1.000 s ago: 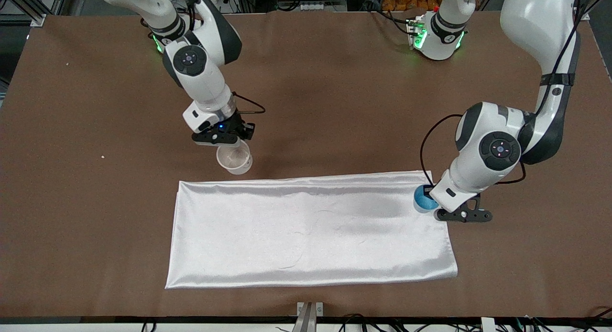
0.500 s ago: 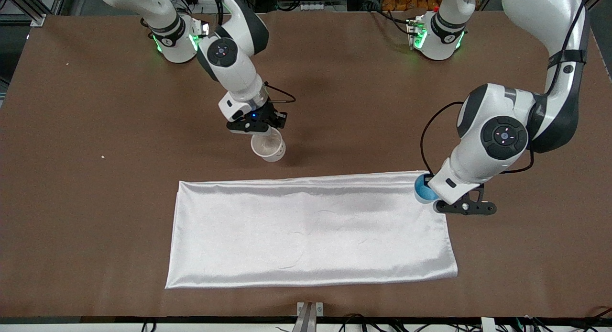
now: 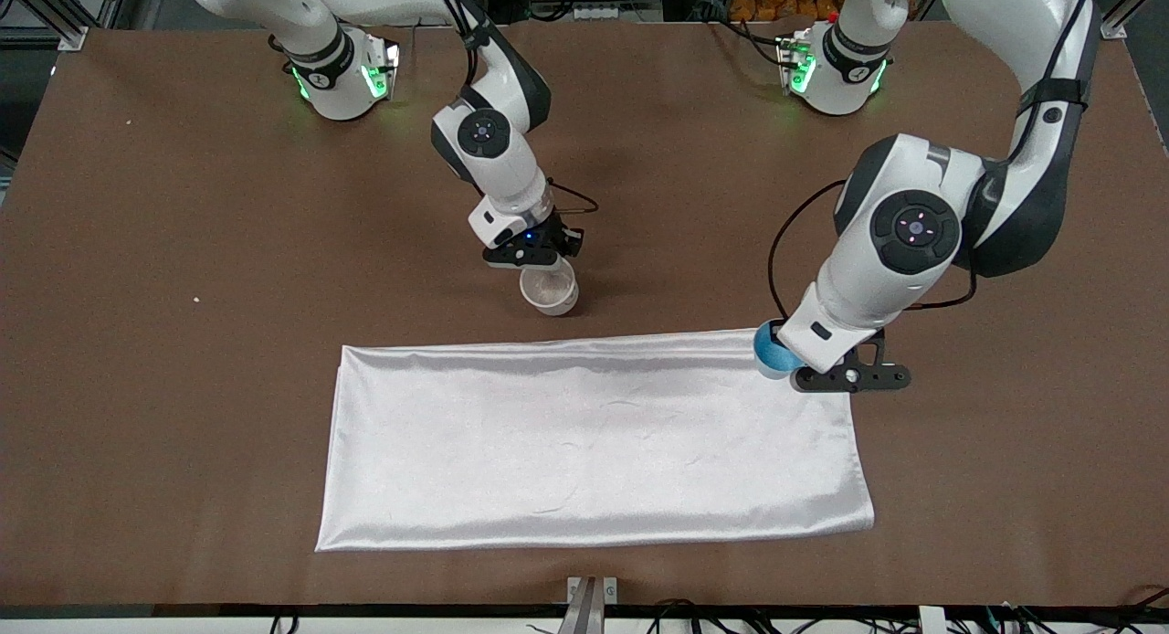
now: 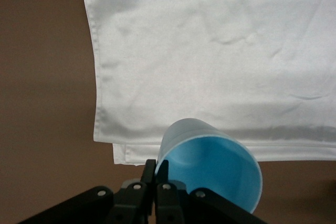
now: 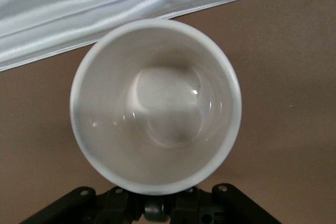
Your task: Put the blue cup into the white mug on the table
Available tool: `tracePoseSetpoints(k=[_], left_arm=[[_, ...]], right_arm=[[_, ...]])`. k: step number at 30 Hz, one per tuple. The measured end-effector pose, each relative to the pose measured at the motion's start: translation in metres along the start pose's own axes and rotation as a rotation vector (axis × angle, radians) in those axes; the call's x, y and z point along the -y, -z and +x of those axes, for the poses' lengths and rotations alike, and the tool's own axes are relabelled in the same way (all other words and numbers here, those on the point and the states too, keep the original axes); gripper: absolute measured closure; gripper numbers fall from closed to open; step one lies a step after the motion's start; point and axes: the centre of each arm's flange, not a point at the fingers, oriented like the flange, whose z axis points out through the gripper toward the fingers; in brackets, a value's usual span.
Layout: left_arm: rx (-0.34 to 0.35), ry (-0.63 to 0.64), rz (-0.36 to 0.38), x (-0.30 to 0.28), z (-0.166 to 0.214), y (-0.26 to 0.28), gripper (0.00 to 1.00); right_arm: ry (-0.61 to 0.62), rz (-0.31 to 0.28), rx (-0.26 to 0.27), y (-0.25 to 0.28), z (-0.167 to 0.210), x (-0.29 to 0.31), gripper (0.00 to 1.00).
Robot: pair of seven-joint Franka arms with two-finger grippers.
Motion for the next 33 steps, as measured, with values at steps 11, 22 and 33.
tracePoseSetpoints(k=[11, 22, 33], left_arm=[[0.003, 0.07, -0.02, -0.035, -0.015, 0.008, 0.96], [0.01, 0.159, -0.05, -0.07, -0.034, 0.016, 0.96], [0.022, 0.239, -0.077, -0.105, -0.055, 0.025, 0.96]], right_arm=[[-0.058, 0.013, -0.012, -0.018, -0.002, 0.004, 0.83], [-0.137, 0.018, -0.014, -0.009, 0.004, 0.01, 0.31], [-0.109, -0.062, 0.049, 0.088, 0.058, -0.006, 0.0]])
